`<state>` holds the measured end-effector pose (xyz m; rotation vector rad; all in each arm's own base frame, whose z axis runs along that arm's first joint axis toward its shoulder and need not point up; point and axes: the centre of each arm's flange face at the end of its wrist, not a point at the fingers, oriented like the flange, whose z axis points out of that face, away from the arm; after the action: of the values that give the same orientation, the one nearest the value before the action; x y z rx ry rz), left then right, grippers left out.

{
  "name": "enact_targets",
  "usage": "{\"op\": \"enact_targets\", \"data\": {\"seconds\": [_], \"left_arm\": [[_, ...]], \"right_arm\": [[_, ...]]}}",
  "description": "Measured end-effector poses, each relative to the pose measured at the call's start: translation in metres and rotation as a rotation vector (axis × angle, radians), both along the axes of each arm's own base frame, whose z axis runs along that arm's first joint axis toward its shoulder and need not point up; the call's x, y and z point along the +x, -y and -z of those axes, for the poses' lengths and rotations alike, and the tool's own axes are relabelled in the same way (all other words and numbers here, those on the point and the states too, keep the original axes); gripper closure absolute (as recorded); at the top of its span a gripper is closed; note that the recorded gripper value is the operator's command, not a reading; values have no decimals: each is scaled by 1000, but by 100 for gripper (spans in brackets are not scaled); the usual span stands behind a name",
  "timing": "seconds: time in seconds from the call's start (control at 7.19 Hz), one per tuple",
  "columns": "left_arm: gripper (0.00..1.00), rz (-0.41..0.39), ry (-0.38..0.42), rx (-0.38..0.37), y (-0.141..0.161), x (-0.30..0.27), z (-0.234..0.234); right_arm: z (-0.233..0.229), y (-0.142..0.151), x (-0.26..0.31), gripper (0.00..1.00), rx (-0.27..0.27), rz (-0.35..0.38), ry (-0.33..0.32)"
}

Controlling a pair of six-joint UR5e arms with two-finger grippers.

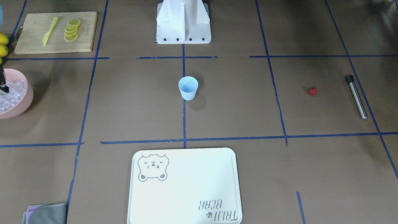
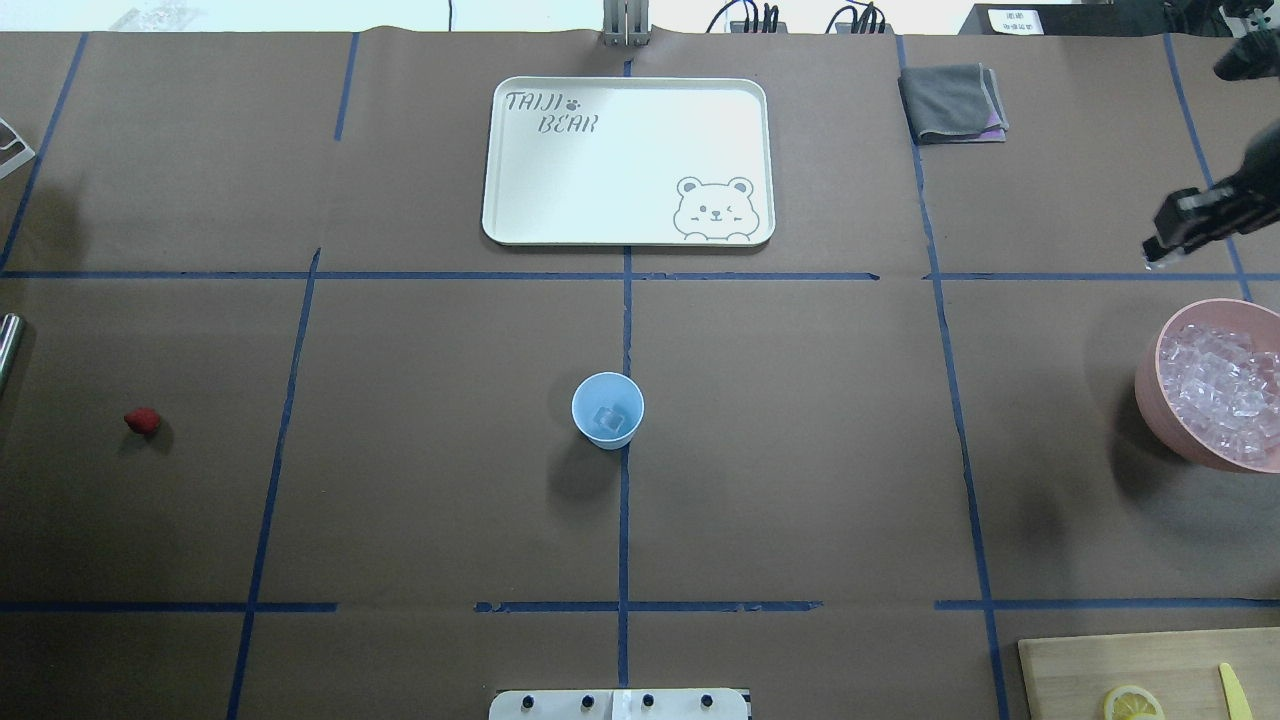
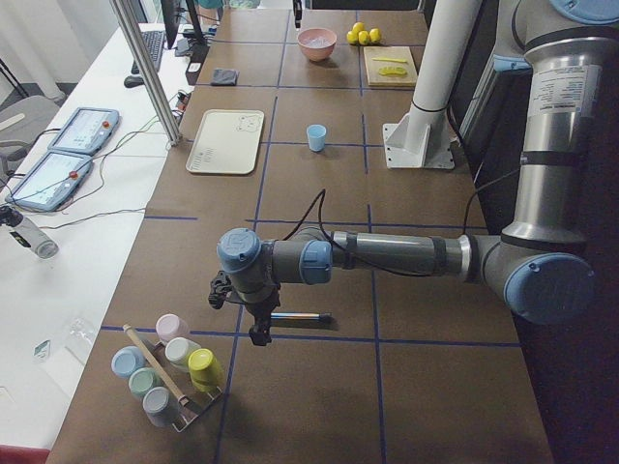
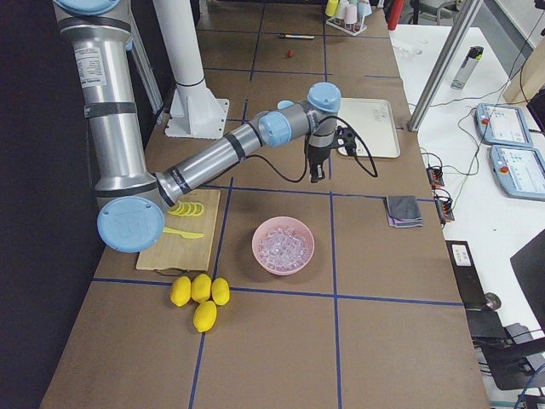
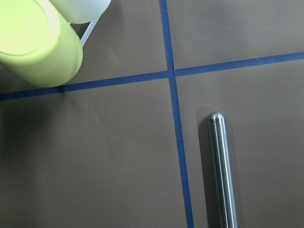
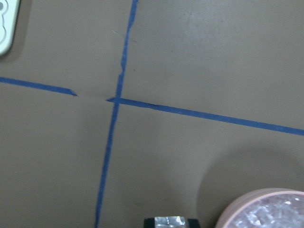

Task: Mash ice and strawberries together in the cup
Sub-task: 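Carry the ice cube with the right gripper to above the blue cup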

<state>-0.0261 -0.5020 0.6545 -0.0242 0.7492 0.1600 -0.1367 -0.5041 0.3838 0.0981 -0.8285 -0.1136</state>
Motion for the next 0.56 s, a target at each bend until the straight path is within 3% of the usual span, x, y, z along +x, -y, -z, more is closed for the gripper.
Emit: {"op": "enact_targets", "data": {"seconds": [0.56], "left_arm": [[0, 2, -2, 4, -1, -1, 3]], "right_arm": [[129, -15, -155, 100, -117, -89, 61]]}}
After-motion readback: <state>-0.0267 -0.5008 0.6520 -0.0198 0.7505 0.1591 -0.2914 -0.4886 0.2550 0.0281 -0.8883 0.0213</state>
